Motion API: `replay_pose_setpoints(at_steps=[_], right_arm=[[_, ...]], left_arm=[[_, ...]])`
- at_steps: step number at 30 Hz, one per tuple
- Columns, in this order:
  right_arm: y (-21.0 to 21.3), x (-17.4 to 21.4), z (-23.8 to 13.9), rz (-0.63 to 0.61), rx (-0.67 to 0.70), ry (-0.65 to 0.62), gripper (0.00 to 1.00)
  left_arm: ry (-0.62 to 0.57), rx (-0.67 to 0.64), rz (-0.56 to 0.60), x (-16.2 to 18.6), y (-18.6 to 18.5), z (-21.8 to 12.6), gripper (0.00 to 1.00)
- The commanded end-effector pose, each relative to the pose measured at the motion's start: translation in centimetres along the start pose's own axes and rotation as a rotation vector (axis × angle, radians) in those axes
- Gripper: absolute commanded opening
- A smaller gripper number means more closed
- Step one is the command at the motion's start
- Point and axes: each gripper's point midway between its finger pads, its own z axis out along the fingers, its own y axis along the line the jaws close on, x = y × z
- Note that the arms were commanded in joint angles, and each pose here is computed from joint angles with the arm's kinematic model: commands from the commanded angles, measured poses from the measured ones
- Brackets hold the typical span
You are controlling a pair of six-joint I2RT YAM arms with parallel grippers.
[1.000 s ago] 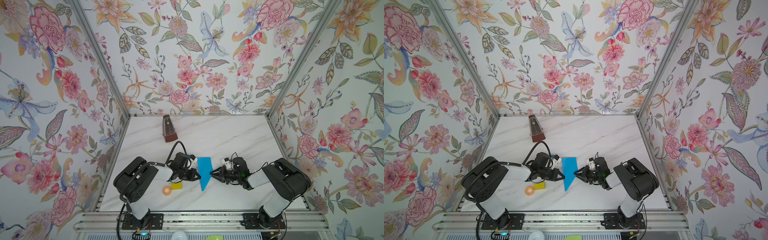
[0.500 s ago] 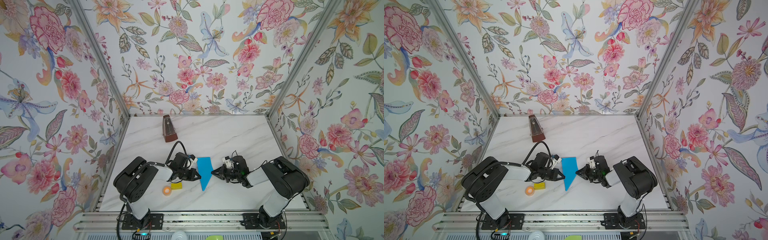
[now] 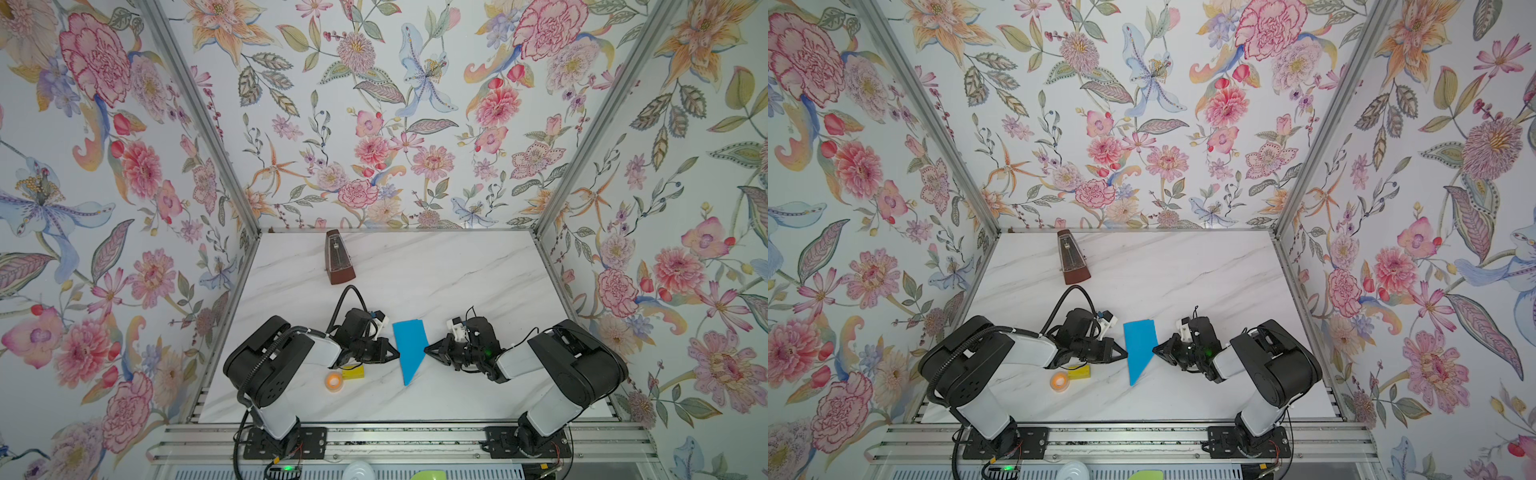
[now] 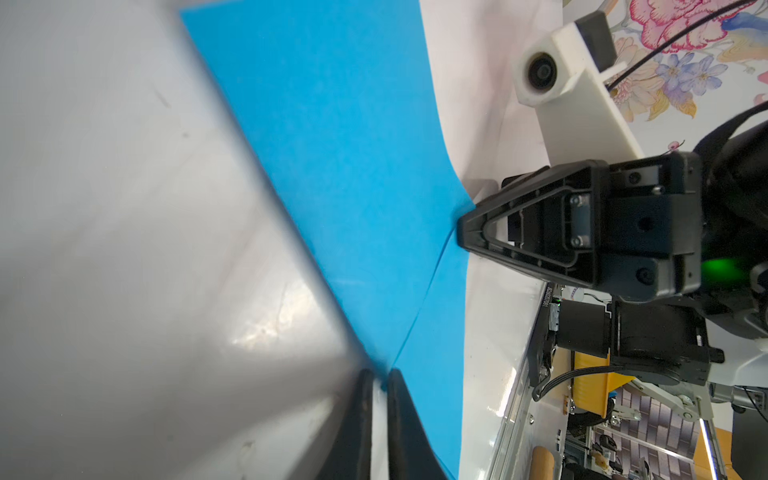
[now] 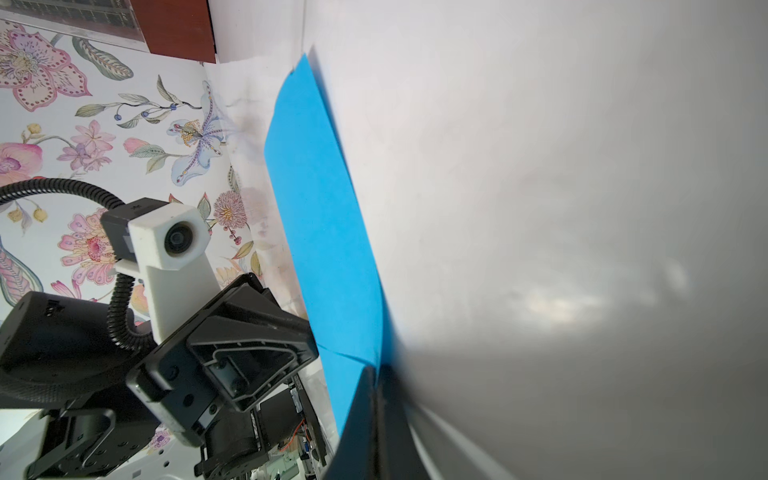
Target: Fold a paper plane with a square sheet of paper (fold left side to right side)
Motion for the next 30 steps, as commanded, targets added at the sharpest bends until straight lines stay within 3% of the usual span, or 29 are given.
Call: replay_pose_setpoints(at_steps=[1, 8, 13, 24, 30], right_arm=[[-2.0, 0.6, -0.2, 0.055, 0.075, -0.013, 0.0], [-2.4, 0.3, -0.4, 0.094, 0.084, -0.073, 0.0], [-2.5, 0.7, -0.7, 0.109, 0.096, -0.111, 0.0], [-2.4, 0.8, -0.9, 0.113, 0.105, -0.132, 0.0], [-2.3, 0.9, -0.8, 0.111, 0.103, -0.13, 0.0]], left_arm=[[0.004, -0.023, -0.056, 0.7, 1.3, 0.0, 0.17], [-0.041, -0.027, -0.089, 0.4, 0.9, -0.9, 0.3], [-0.047, -0.032, -0.118, 0.9, 0.9, -1.3, 0.33], [-0.082, 0.059, -0.084, 0.2, -2.1, -0.8, 0.34], [-0.077, 0.07, -0.071, 0.2, -2.6, -0.6, 0.28]])
